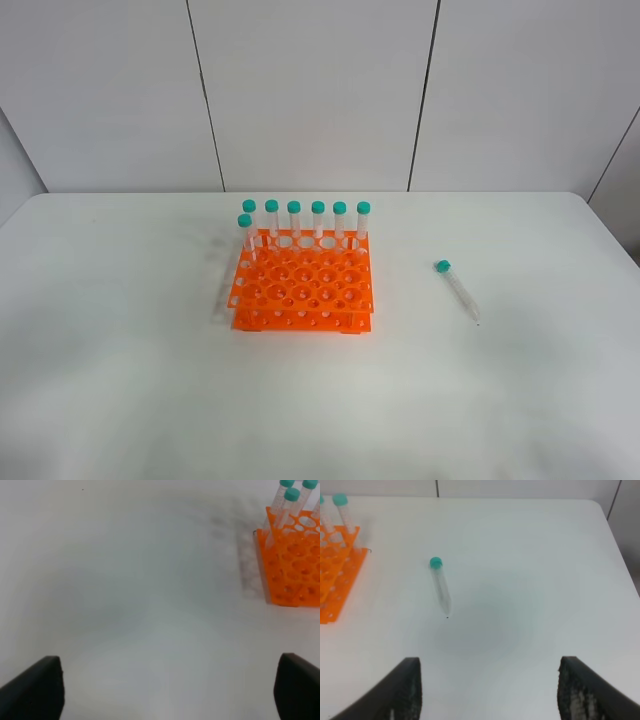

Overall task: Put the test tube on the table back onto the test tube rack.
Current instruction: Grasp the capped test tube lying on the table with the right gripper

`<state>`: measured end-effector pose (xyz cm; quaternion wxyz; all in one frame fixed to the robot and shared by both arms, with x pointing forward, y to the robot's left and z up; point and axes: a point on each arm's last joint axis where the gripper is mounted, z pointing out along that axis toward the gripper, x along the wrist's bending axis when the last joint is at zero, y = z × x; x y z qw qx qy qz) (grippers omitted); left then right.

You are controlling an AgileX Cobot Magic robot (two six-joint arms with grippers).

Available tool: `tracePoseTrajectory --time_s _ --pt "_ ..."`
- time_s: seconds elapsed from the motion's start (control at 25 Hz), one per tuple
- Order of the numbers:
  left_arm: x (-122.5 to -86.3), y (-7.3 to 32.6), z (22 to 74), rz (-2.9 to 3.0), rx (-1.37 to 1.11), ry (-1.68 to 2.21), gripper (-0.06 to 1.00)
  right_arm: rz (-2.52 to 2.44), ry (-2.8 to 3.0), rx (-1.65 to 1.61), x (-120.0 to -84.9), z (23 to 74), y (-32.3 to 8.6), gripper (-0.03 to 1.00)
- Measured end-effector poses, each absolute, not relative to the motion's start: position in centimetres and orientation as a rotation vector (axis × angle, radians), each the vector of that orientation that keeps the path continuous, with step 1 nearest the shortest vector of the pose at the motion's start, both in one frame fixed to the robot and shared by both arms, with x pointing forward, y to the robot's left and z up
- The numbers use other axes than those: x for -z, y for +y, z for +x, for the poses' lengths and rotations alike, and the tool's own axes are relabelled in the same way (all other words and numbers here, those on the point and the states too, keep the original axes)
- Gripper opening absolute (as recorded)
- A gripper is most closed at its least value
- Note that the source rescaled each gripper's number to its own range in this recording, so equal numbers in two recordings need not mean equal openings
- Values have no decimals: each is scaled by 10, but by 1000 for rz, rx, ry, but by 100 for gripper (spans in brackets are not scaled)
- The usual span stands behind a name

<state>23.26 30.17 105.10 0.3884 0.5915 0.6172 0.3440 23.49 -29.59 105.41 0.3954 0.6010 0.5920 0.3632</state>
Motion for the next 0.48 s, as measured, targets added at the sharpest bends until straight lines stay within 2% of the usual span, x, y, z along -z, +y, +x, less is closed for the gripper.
tracePoseTrajectory --time_s 0.48 --pt "-1051 302 233 1505 -875 1570 100 1524 1501 -921 -1054 235 -296 63"
